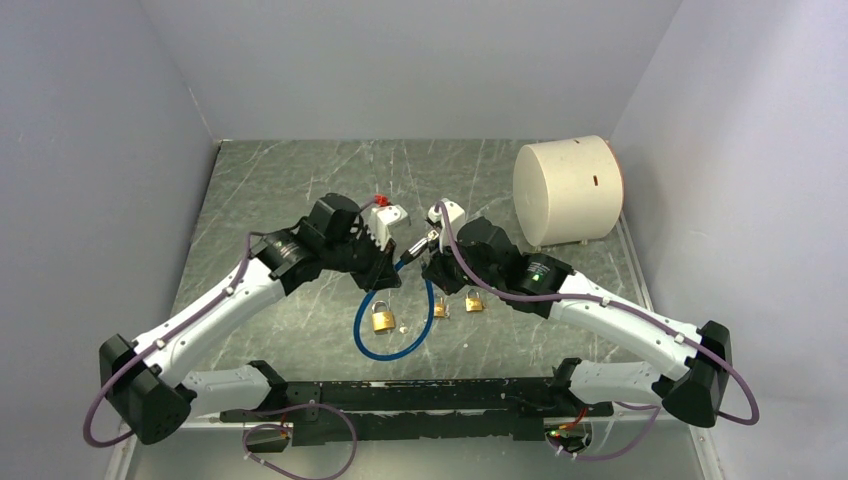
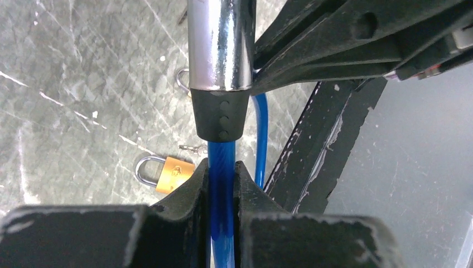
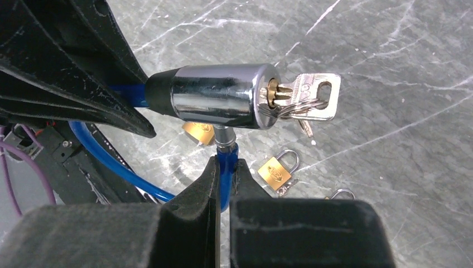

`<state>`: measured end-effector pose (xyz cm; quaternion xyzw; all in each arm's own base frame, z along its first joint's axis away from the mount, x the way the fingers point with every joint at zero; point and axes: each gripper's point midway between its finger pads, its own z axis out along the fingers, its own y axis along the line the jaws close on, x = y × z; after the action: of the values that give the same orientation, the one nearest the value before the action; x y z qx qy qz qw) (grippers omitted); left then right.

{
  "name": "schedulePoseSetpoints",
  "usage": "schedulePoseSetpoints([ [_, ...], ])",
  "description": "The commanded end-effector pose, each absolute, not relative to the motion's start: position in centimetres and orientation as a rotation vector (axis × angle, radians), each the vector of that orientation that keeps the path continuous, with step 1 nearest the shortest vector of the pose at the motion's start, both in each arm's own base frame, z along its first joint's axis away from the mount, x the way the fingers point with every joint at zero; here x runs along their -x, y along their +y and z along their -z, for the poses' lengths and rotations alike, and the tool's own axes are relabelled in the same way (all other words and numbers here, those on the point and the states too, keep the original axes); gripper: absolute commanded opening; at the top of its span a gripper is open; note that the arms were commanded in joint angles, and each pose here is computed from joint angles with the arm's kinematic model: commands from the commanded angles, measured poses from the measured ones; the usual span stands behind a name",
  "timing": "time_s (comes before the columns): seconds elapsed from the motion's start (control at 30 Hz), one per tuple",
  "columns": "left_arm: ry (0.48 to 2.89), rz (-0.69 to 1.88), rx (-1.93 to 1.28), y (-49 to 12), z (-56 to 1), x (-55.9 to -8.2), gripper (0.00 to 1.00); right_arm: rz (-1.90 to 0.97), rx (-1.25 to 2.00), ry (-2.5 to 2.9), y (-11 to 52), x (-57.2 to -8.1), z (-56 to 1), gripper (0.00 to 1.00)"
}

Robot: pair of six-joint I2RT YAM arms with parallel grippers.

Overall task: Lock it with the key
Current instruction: Lock the lock.

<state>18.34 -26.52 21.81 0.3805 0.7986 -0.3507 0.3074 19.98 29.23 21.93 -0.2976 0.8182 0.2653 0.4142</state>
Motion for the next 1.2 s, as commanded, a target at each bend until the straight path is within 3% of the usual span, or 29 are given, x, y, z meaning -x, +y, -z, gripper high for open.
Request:
schedulePoseSetpoints([
  [0.0, 2.151, 0.851, -1.128, -25.9, -21.3, -18.1, 0.03, -0.756, 0.696, 1.907, 30.1, -20.1, -26.7, 0.00],
  [0.37, 2.176, 0.823, -1.161, -25.7, -21.0, -18.3, 0.02, -0.838, 0.746, 1.830, 30.5, -18.7, -29.0, 0.00],
  [0.87, 2.135, 1.001, -1.317, -26.3, -20.3, -15.3, 0.03, -0.855, 0.621, 1.791, 30.9, -20.1, -30.3, 0.00],
  [1.17, 2.163, 0.806, -1.199, -24.4, -20.1, -17.7, 0.02, -0.982, 0.895, 1.772, 32.5, -16.5, -29.9, 0.00],
])
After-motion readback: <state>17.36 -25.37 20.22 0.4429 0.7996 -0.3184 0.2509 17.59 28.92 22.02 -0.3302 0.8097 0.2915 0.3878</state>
